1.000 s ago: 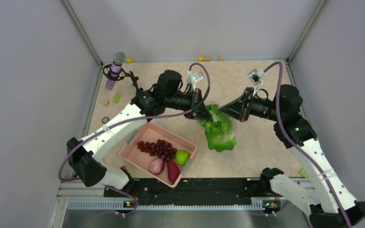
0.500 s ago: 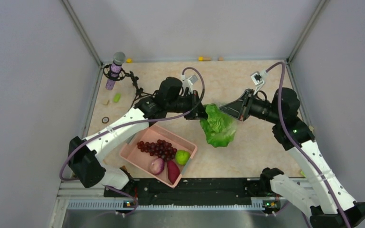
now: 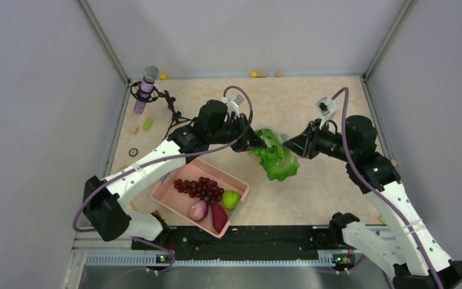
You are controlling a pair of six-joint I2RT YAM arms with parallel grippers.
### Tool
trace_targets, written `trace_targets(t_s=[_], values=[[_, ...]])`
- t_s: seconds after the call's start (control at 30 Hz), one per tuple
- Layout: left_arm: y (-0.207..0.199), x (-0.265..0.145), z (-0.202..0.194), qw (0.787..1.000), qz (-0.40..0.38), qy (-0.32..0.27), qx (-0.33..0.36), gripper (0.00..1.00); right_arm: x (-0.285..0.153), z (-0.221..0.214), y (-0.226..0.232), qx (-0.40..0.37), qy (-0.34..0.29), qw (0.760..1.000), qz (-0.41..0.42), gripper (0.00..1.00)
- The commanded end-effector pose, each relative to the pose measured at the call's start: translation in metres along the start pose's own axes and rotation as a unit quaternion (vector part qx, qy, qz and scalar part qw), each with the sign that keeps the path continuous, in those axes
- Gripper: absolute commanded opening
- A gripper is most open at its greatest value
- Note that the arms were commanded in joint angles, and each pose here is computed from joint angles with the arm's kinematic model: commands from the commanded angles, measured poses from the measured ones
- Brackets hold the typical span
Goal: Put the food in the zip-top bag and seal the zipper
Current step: Place the fake vegetable in the zipper food storage bag.
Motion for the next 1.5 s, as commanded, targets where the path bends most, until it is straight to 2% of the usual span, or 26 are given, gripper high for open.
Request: trace_targets(t_s=[0.0, 0.07, 0.13, 0.2, 0.3, 0.53, 0.6, 0.7, 0.83, 0.97, 1.07, 1.13, 1.27, 1.33, 1.37, 1.47], values=[[-0.008, -0.005, 0.035, 0.997, 0.001, -0.079, -0.001, 0.0, -0.008, -0.001, 0.003, -0.06, -0.01, 0.998, 0.01, 0.28], [-0.007, -0.002, 0.034, 0.997, 0.0, -0.072, -0.001, 0.0, -0.009, 0.001, 0.0, -0.083, -0.018, 0.996, 0.008, 0.4], [-0.007, 0.002, 0.031, 0.998, -0.005, -0.06, -0.002, 0.0, -0.008, 0.002, -0.002, -0.104, -0.025, 0.994, 0.008, 0.58], [-0.004, 0.008, 0.028, 0.999, -0.005, -0.047, -0.004, 0.0, -0.007, 0.003, -0.006, -0.123, -0.03, 0.992, 0.007, 0.72], [-0.001, 0.016, 0.025, 1.0, -0.008, -0.028, -0.01, 0.0, -0.006, 0.01, -0.011, -0.154, -0.045, 0.987, -0.004, 0.82], [-0.001, 0.021, 0.027, 1.0, -0.008, -0.023, -0.007, 0.0, -0.007, 0.022, 0.007, -0.253, -0.077, 0.963, 0.048, 0.94], [-0.001, 0.021, 0.029, 1.0, -0.005, -0.026, -0.004, 0.0, -0.005, 0.023, 0.009, -0.256, -0.076, 0.962, 0.055, 0.98], [0.0, 0.02, 0.031, 1.0, 0.003, -0.023, 0.002, 0.0, 0.004, 0.024, 0.008, -0.251, -0.063, 0.964, 0.059, 0.99], [0.002, 0.021, 0.032, 1.0, 0.011, -0.021, 0.002, 0.0, 0.021, 0.026, 0.001, -0.249, -0.047, 0.967, 0.036, 0.99], [0.003, 0.021, 0.032, 1.0, 0.013, -0.017, 0.004, 0.0, 0.039, 0.024, -0.018, -0.265, -0.018, 0.964, -0.027, 0.98], [0.002, 0.02, 0.031, 1.0, 0.011, -0.015, 0.01, 0.0, 0.042, 0.028, -0.031, -0.259, -0.018, 0.963, -0.067, 0.9], [0.002, 0.02, 0.03, 1.0, 0.01, -0.012, 0.014, 0.0, 0.044, 0.029, -0.033, -0.256, -0.015, 0.964, -0.074, 0.78], [-0.002, 0.016, 0.029, 0.999, 0.003, -0.012, 0.034, 0.0, 0.045, 0.028, -0.033, -0.238, -0.008, 0.968, -0.08, 0.23], [-0.003, 0.012, 0.031, 0.999, 0.003, -0.017, 0.05, 0.0, 0.045, 0.027, -0.036, -0.227, -0.006, 0.97, -0.089, 0.09], [-0.004, 0.008, 0.032, 0.998, 0.007, -0.023, 0.061, 0.07, 0.044, 0.027, -0.039, -0.224, -0.006, 0.97, -0.097, 0.02], [-0.009, -0.009, 0.038, 0.994, 0.018, -0.051, 0.091, 0.33, 0.042, 0.03, -0.049, -0.196, -0.02, 0.972, -0.132, 0.0]])
Point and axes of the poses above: each gripper's point midway between its finger pads, its own x axis out along the fingers, its own y axis along the line the jaws close on, z = x × y, the point moved 1 cm from there along -x, back along the fingers, and after that the axes turned 14 degrees about x, right-handed, at the moved point
